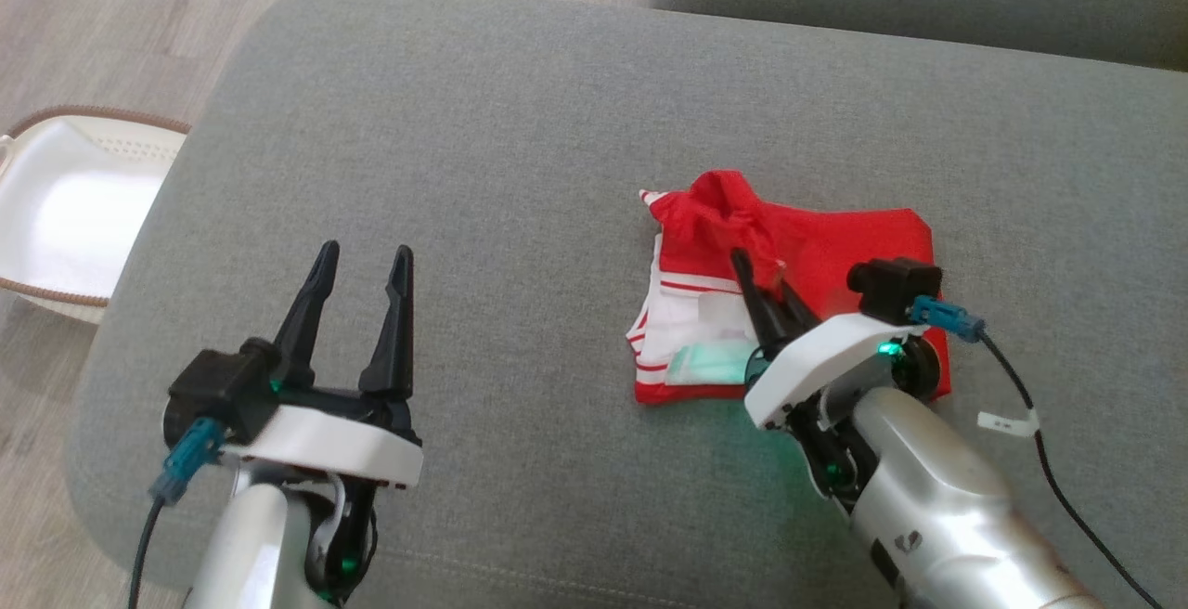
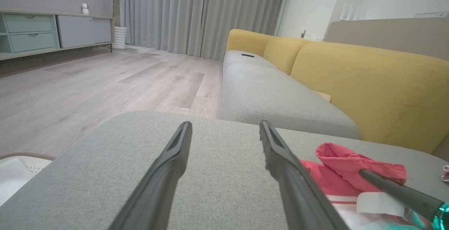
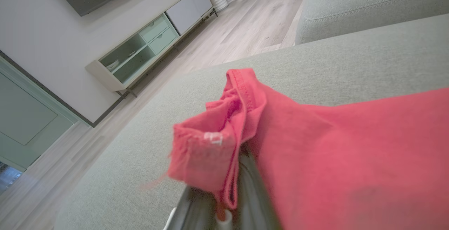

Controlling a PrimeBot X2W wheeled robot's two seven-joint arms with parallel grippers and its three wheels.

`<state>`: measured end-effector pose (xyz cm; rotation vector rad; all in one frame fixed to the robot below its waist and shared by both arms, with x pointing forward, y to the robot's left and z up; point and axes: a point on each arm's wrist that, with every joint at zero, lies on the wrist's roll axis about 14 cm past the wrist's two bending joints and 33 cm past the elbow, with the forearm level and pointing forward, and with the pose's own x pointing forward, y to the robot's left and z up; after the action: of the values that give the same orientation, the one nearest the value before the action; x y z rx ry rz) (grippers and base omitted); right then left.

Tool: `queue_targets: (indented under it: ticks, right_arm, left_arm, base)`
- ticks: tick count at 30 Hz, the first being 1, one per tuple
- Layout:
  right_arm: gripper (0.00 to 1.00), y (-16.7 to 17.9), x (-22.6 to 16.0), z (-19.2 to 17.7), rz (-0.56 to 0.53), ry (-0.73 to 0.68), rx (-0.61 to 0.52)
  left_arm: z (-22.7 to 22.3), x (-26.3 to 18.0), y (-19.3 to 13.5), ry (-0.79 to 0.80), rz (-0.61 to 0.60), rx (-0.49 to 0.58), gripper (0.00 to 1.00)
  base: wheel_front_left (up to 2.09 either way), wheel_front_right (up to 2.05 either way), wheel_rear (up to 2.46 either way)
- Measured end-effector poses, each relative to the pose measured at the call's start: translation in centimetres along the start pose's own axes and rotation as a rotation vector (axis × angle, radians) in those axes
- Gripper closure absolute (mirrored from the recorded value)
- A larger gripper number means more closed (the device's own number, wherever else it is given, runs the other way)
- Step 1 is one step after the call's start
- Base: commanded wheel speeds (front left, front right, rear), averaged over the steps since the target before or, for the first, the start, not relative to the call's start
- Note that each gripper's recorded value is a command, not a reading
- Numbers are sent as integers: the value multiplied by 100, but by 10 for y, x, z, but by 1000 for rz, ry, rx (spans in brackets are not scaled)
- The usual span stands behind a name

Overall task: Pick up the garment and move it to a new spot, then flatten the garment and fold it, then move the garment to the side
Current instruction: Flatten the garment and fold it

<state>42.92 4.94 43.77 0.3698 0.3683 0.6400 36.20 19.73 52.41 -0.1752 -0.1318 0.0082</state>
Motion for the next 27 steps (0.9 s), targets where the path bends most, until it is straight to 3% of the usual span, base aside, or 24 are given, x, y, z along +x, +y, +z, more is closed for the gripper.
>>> queue_targets:
  ticks: [3,4,5,21,27]
  right_arm:
    - [100,3,0,-6,10,17,0]
    - [91,4,0,-8,11,18,1]
    - [0,6,-1,-10,17,27,-2]
    - [0,65,-19,-52,187,188,104]
    - [0,48,-14,-14,146,60,43]
  left_arm:
    - [0,-1,1,1,4,1,0]
    - [0,-1,1,0,4,1,0]
    - [0,-1,1,1,4,1,0]
    - [-8,5,-15,21,-46,-11,0]
    - [-5,13,-22,5,-69,-17,0]
  base:
    - [0,0,0]
    - [0,0,0]
    - [0,0,0]
    - [0,0,0]
    - [0,0,0]
